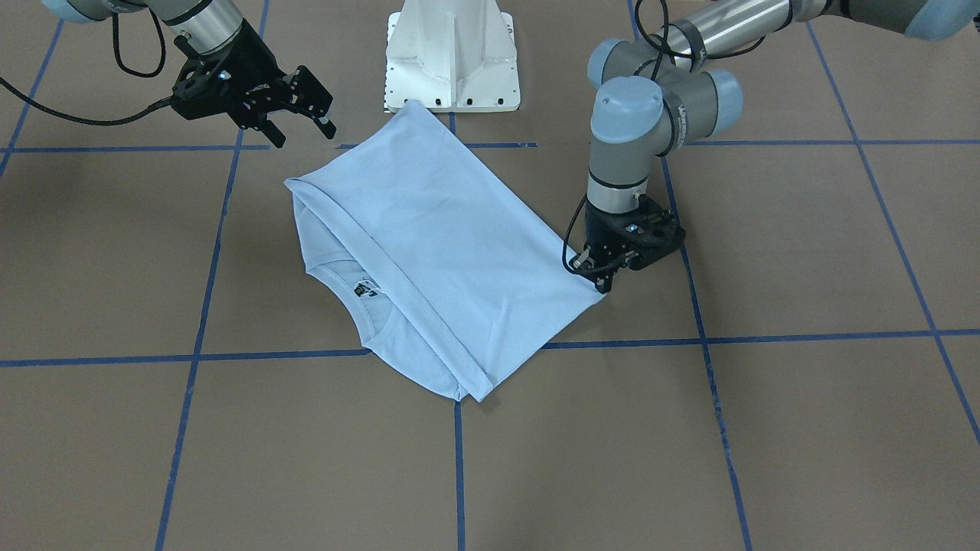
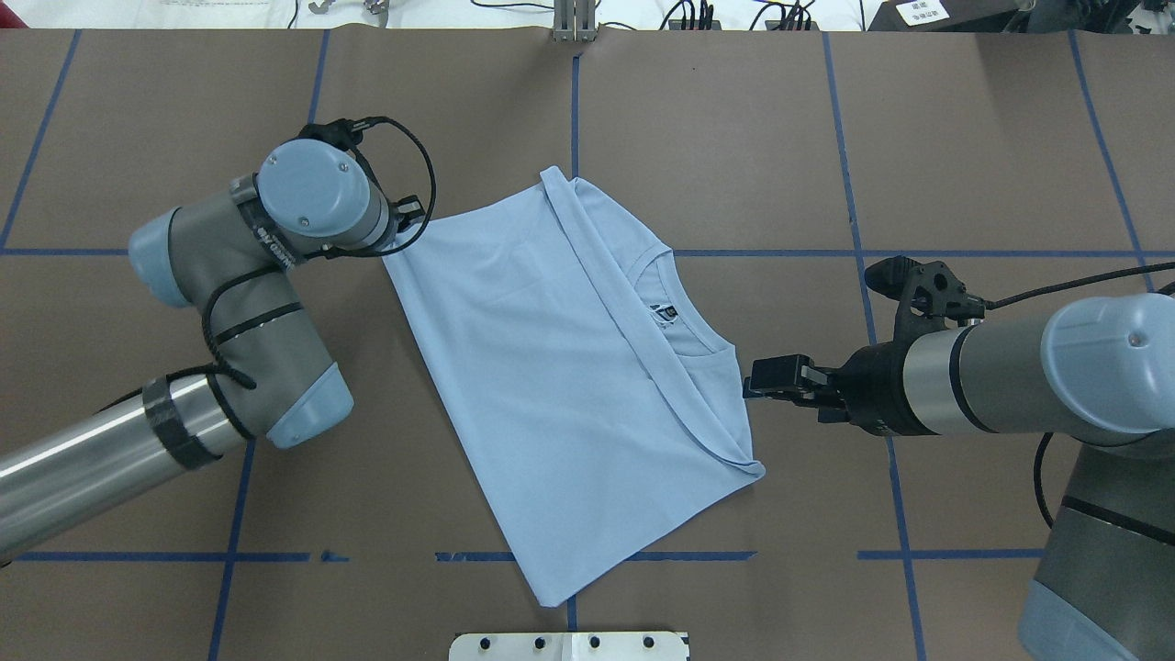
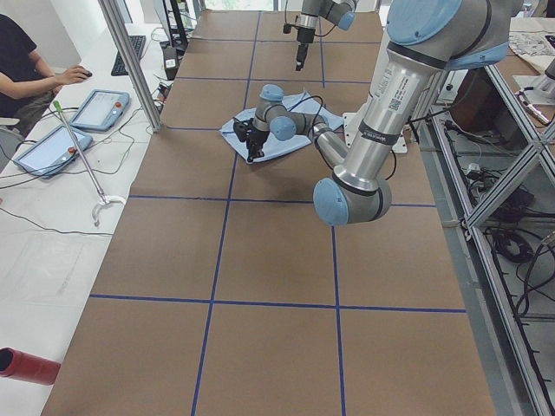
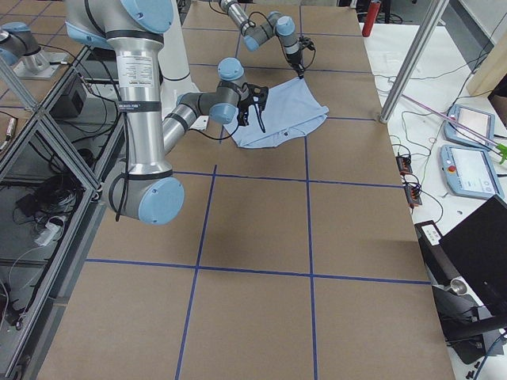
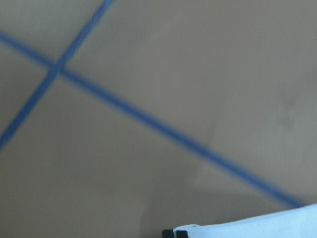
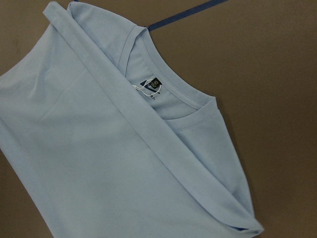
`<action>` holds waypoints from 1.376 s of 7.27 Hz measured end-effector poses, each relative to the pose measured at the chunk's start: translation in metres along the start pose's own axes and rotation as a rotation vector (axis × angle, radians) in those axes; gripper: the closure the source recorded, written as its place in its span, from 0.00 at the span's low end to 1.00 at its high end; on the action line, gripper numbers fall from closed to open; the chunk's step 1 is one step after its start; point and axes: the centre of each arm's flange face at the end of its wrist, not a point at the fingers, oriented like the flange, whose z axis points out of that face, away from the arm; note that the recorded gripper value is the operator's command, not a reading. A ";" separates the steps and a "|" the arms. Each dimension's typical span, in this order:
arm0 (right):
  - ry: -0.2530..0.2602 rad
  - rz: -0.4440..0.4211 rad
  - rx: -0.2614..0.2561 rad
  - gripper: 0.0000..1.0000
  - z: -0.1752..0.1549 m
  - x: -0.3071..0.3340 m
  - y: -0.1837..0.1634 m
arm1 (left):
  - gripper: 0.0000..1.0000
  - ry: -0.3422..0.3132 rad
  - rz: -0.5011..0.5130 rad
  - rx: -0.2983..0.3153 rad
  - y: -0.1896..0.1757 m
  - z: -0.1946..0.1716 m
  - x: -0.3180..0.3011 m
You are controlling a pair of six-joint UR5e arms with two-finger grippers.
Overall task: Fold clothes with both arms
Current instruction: 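Rotate the shirt with the right gripper while the left arm rises, then move the right gripper to the shirt's side edge near the collar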
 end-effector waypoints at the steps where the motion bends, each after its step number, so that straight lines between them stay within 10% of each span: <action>1: 0.005 0.003 0.005 0.00 0.002 0.002 -0.003 | 1.00 0.034 0.041 0.029 -0.027 0.013 0.020; 4: 0.018 0.010 0.014 0.00 0.009 0.005 -0.010 | 1.00 0.194 0.121 0.102 -0.059 0.034 0.093; 5: 0.020 0.010 0.015 0.00 0.011 0.005 -0.012 | 0.01 0.218 0.131 0.125 -0.062 0.035 0.111; 10: 0.070 0.002 0.012 0.00 0.032 0.002 -0.019 | 0.00 0.181 0.279 0.222 -0.090 0.044 0.103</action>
